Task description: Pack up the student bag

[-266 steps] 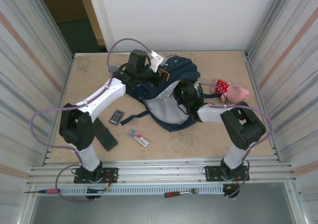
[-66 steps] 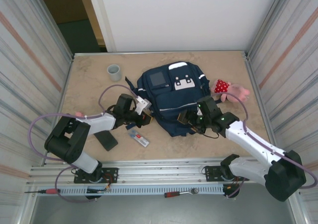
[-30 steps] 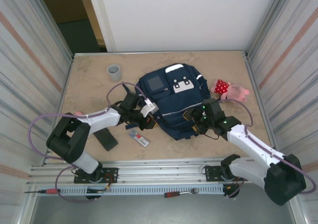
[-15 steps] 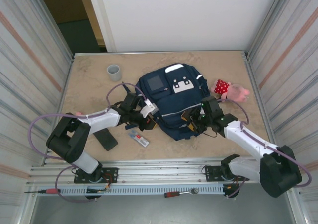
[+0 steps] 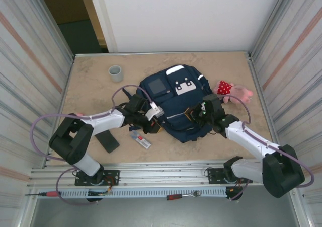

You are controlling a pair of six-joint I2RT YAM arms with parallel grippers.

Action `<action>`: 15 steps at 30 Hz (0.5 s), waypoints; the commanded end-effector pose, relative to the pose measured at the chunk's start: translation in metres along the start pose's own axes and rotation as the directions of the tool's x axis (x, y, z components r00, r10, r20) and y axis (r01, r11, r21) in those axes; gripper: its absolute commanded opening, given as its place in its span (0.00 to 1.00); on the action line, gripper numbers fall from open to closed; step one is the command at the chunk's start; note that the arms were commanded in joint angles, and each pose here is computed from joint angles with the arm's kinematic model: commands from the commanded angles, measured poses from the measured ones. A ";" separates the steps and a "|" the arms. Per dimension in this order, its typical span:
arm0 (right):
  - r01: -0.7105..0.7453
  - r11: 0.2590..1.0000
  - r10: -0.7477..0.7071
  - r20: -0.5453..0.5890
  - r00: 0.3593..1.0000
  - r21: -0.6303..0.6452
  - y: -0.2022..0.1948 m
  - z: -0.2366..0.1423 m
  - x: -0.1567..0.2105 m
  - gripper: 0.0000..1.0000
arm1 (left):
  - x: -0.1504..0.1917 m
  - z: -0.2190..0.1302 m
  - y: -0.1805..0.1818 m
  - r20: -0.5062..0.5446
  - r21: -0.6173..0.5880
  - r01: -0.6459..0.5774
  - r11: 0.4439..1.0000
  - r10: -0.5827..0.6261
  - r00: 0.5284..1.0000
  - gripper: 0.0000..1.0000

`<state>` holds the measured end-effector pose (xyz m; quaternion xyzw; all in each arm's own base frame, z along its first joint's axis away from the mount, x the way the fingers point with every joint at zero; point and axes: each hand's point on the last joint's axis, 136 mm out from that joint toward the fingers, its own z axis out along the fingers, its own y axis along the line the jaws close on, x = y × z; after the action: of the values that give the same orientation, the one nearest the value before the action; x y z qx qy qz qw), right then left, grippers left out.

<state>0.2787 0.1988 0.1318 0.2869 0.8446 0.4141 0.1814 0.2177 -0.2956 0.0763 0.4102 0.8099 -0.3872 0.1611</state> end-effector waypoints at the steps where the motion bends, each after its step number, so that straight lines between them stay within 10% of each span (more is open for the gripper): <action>1: 0.097 0.982 -0.084 0.088 0.993 -0.161 0.054 -0.017 -0.013 0.00 | -0.008 -0.004 0.017 0.012 -0.066 0.076 0.995 -0.076 0.997 0.00; 8: 0.125 0.984 -0.114 0.091 0.989 -0.127 0.051 -0.026 -0.011 0.02 | -0.015 -0.001 0.016 0.041 -0.053 0.064 0.997 -0.062 0.997 0.00; 11: 0.093 0.995 -0.093 0.030 0.995 0.022 0.018 -0.027 -0.002 0.36 | -0.010 -0.002 0.023 0.029 -0.088 0.071 0.994 -0.069 0.997 0.00; 15: 0.018 0.987 -0.007 -0.070 0.998 0.157 -0.021 -0.022 0.008 0.56 | -0.010 -0.003 0.021 0.038 -0.075 0.059 0.995 -0.056 0.998 0.00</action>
<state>0.2744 0.1921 0.1578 0.2614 0.8536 0.4040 0.1995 0.2282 -0.2901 0.0678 0.3757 0.8352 -0.3699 0.1562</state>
